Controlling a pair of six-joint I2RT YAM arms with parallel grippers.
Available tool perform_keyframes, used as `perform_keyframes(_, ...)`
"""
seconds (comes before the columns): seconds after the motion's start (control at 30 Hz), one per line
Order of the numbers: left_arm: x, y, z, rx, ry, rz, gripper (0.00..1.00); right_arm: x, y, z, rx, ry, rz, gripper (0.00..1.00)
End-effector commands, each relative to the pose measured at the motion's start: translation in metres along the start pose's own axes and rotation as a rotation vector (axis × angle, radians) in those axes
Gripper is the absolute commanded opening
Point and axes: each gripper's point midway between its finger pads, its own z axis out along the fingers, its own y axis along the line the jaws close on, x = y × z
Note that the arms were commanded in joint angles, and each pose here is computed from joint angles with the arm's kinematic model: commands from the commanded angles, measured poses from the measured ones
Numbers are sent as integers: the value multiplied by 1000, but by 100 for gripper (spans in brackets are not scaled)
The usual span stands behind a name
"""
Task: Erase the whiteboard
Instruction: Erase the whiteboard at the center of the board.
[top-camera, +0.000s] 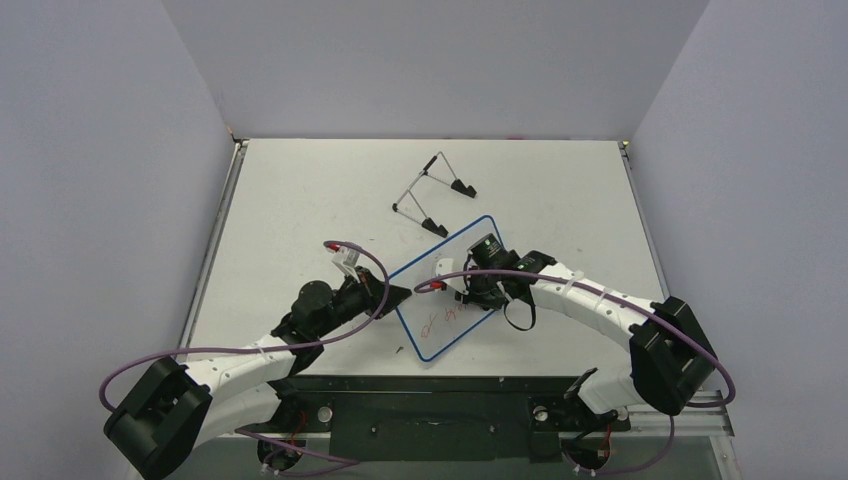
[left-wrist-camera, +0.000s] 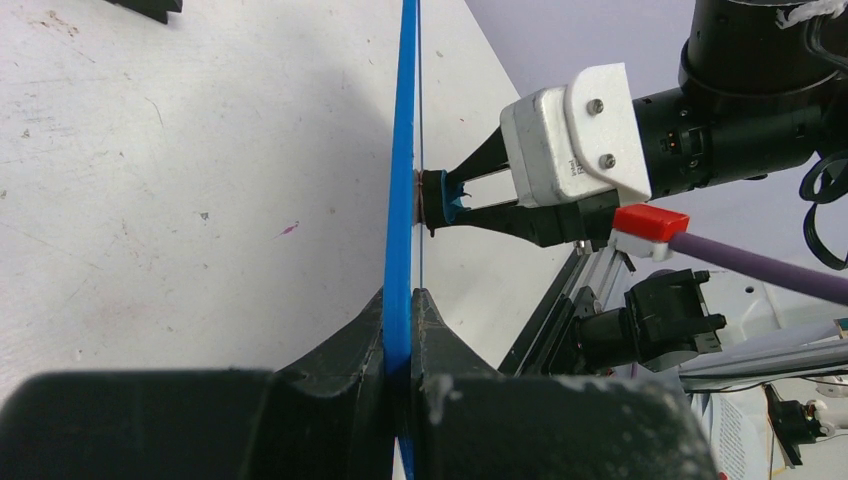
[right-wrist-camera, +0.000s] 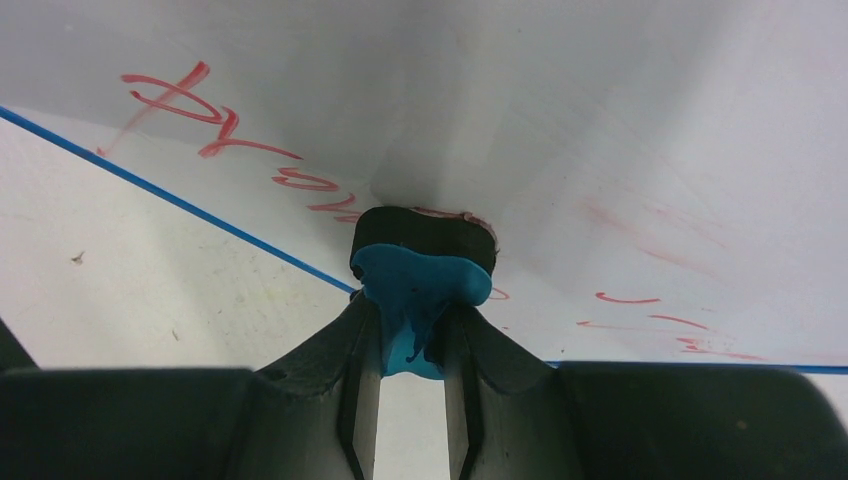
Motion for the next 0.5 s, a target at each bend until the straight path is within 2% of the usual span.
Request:
perform_keyframes(0.0,-13,-39,-3,156,-20,62,0,5,-29,1,119,15,80,0)
perform_keyframes(0.13,-13,-39,-3,159,-14,65,0,18,-72,-15,309,-8,257,0)
perform_keyframes(0.23,-12,-40,-2,168,-11,62,0,21,-80,-18,362,-6,289,0)
perform_keyframes(0.33,-12,-41,-2,172,-13,58,0,14,-68,-10,313,2,238,0)
perform_keyframes(0.47,-14,-41,-3,169,-19,59,0,-13,-17,0,98,-51,50,0)
